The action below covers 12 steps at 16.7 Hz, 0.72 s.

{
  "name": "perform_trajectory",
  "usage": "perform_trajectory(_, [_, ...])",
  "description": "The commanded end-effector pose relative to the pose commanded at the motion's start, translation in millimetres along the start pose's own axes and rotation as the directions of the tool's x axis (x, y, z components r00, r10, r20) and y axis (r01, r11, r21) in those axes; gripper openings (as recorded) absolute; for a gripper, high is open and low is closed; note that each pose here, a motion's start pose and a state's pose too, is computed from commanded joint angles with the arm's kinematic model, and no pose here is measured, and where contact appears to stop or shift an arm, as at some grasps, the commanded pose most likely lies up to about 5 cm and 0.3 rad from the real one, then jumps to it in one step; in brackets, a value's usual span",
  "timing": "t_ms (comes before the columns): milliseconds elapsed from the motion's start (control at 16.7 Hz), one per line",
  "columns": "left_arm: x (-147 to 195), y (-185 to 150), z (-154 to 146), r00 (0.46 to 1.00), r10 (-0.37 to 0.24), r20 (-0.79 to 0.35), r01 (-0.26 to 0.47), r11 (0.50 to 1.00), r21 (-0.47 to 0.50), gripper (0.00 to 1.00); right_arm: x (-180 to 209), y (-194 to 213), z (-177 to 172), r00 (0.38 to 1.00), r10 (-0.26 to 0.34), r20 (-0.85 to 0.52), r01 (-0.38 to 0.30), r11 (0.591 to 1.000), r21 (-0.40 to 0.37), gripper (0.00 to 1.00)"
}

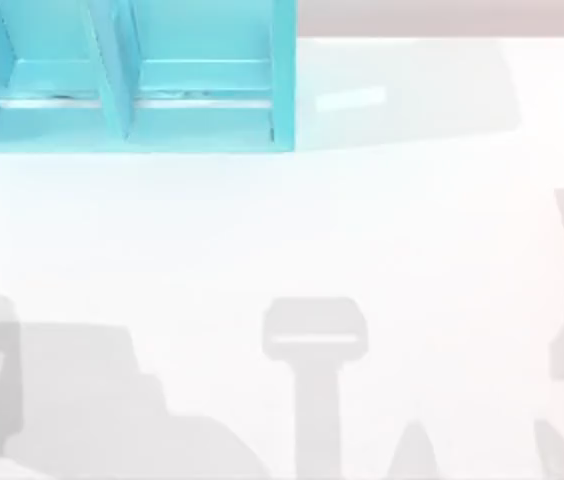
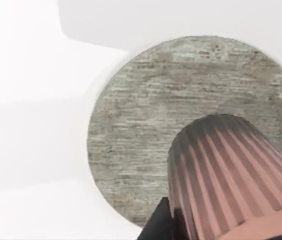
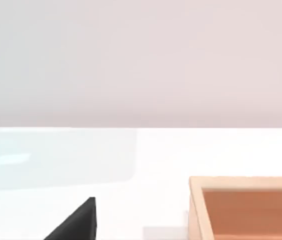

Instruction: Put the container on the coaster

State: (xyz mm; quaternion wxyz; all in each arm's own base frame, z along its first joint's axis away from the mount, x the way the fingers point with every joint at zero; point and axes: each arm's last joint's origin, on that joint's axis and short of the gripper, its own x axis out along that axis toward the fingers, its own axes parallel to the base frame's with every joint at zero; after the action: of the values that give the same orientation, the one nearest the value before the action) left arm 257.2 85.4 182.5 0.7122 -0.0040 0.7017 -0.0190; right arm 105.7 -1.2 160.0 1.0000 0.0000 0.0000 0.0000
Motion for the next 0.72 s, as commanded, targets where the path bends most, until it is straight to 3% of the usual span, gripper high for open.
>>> perform_trajectory(240, [28, 0, -3, 1.0, -0.003, -0.007, 0.003, 1.0, -0.002, 0.0, 0, 0, 0, 1.0, 0.0, 0.0, 0.0, 1.0, 0.0, 1.0])
perform_trajectory(480, [29, 0, -3, 1.0, -0.004, -0.008, 0.004, 1.0, -0.001, 0.0, 0, 0, 0, 1.0, 0.0, 0.0, 0.0, 1.0, 0.0, 1.0])
perform_trajectory(720, [29, 0, -3, 1.0, -0.004, -0.008, 0.004, 1.0, -0.001, 0.3, 0, 0, 0, 1.0, 0.0, 0.0, 0.0, 1.0, 0.0, 1.0])
